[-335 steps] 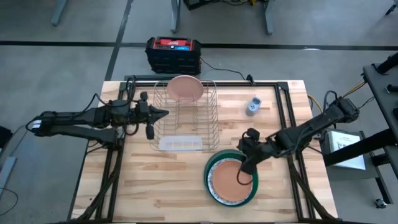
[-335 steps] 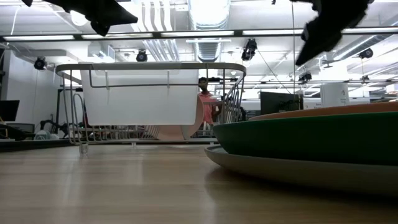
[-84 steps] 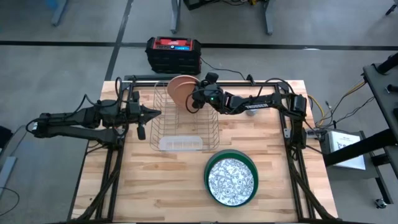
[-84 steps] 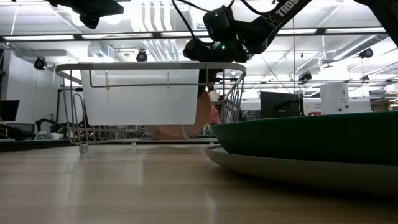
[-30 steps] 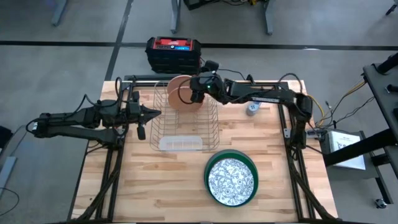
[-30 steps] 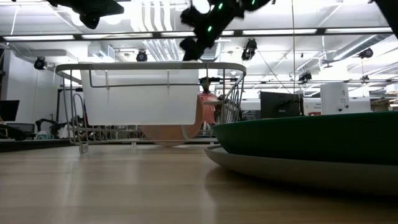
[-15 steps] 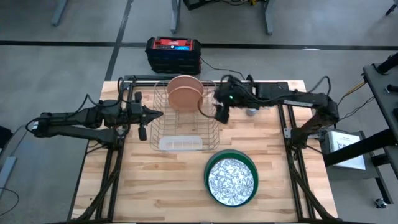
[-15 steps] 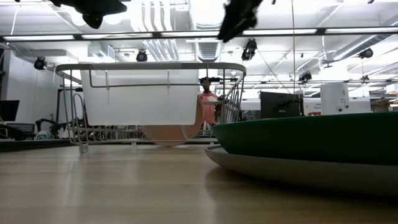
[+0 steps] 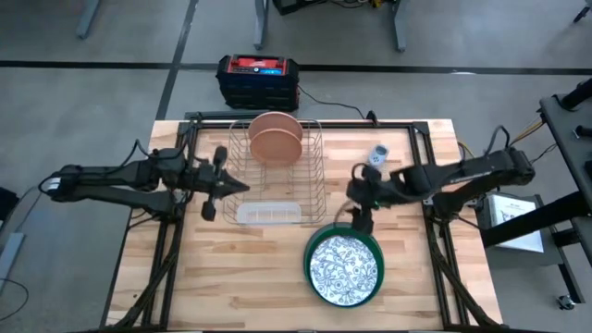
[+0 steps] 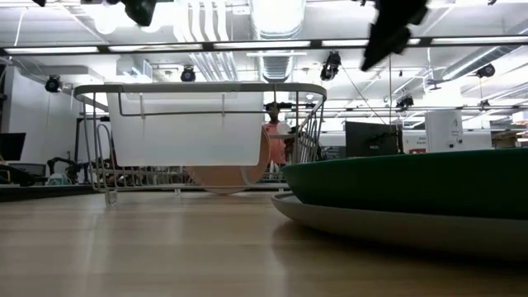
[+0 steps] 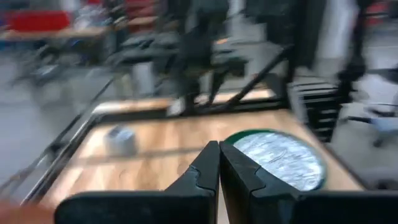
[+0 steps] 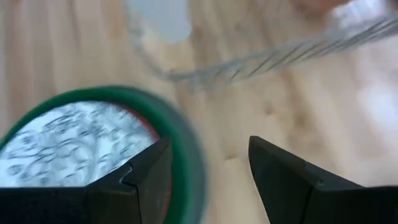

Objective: Sort dishes
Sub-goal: Put the white patterned plate in the dish rack

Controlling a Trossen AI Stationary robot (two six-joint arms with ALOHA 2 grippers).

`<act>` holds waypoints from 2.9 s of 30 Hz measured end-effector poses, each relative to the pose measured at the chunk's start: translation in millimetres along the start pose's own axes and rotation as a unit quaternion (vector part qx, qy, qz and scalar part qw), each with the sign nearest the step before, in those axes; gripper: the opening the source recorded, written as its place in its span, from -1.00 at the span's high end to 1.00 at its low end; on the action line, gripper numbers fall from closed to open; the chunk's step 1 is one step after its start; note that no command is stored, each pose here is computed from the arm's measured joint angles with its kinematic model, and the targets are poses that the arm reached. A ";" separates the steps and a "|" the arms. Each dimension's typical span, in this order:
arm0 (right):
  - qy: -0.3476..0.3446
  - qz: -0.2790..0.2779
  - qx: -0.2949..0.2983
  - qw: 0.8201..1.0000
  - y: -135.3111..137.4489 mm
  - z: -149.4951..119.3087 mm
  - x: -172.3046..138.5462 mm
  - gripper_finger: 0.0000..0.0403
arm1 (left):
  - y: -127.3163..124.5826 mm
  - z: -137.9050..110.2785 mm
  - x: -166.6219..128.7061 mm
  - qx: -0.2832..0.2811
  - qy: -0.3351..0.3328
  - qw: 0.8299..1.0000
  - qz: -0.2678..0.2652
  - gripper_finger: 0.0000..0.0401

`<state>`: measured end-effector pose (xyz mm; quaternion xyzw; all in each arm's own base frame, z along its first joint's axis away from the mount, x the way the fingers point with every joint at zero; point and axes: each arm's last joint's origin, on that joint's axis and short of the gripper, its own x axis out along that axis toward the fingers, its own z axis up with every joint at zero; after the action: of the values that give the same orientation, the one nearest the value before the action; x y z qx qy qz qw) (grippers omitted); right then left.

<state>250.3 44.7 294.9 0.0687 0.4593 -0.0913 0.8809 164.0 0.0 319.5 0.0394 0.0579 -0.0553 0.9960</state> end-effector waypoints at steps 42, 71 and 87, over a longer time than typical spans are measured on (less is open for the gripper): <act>0.087 0.004 0.225 0.970 65.5 -107.8 28.4 -0.01 | -148.8 -73.4 152.2 0.104 0.253 0.962 -0.001 1.00; 0.111 -0.011 0.193 0.975 71.5 -137.6 67.5 -0.01 | -181.5 -98.3 237.8 0.142 0.286 0.946 -0.056 1.00; 0.077 0.029 0.215 0.973 69.2 -149.4 81.4 -0.01 | -199.9 -135.4 272.1 0.112 0.318 0.937 -0.090 1.00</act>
<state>192.5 134.8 145.7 0.2764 0.4934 -0.1564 0.8098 394.7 -215.3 138.5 0.1610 0.3678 -0.1353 0.9058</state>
